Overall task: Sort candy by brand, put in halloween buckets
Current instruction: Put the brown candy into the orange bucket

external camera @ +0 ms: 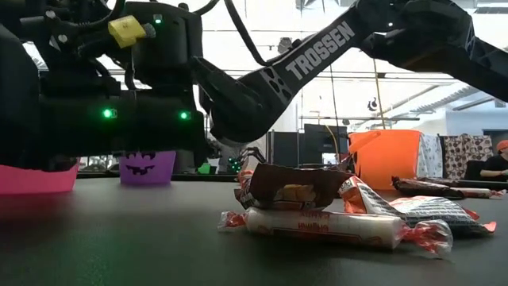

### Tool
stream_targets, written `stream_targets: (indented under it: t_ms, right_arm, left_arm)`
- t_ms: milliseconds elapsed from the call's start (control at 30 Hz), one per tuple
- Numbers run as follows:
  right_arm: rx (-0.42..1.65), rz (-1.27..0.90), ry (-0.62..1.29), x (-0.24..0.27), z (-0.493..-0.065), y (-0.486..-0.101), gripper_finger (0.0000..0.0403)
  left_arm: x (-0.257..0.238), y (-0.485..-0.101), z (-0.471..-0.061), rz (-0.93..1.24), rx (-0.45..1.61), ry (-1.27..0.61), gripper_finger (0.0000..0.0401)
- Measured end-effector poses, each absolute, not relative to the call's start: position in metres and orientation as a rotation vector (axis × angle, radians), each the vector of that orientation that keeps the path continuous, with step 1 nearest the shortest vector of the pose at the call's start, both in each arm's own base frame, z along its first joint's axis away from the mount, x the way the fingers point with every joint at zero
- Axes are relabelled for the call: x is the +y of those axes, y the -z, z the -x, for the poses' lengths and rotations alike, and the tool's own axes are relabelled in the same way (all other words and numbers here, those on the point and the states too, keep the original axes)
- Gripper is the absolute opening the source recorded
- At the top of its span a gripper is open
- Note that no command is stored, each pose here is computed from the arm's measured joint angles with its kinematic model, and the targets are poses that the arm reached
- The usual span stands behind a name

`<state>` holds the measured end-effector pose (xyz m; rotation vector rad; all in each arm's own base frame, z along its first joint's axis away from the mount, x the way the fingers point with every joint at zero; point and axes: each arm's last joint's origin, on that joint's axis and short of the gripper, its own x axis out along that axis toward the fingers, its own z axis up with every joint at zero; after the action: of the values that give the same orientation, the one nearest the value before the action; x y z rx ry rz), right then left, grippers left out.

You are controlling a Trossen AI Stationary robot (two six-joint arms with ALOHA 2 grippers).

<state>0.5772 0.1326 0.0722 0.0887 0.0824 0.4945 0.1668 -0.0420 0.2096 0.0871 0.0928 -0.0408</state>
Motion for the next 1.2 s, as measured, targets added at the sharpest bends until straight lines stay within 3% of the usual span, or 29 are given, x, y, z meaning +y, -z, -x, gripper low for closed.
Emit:
stream_targets:
  t_ms: [600,967,1067,1200]
  right_arm:
    - [0.134,-0.161,-0.426,0.123,-0.578,-0.048,0.0171]
    - [0.236,-0.069,-0.408,0.123,-0.577,-0.037,0.0170]
    - [0.255,-0.053,-0.407,0.121,-0.577,-0.036,0.0154]
    - [0.313,-0.015,-0.388,0.117,-0.576,-0.040,0.0104]
  left_arm:
    - [-0.042,-0.210,-0.167,-0.095,0.092,0.040,0.0176]
    - [-0.042,-0.209,-0.167,-0.112,0.095,0.042,0.0176]
    - [-0.042,-0.209,-0.167,-0.113,0.097,0.042,0.0176]
    - [-0.042,-0.209,-0.167,-0.113,0.100,0.042,0.0176]
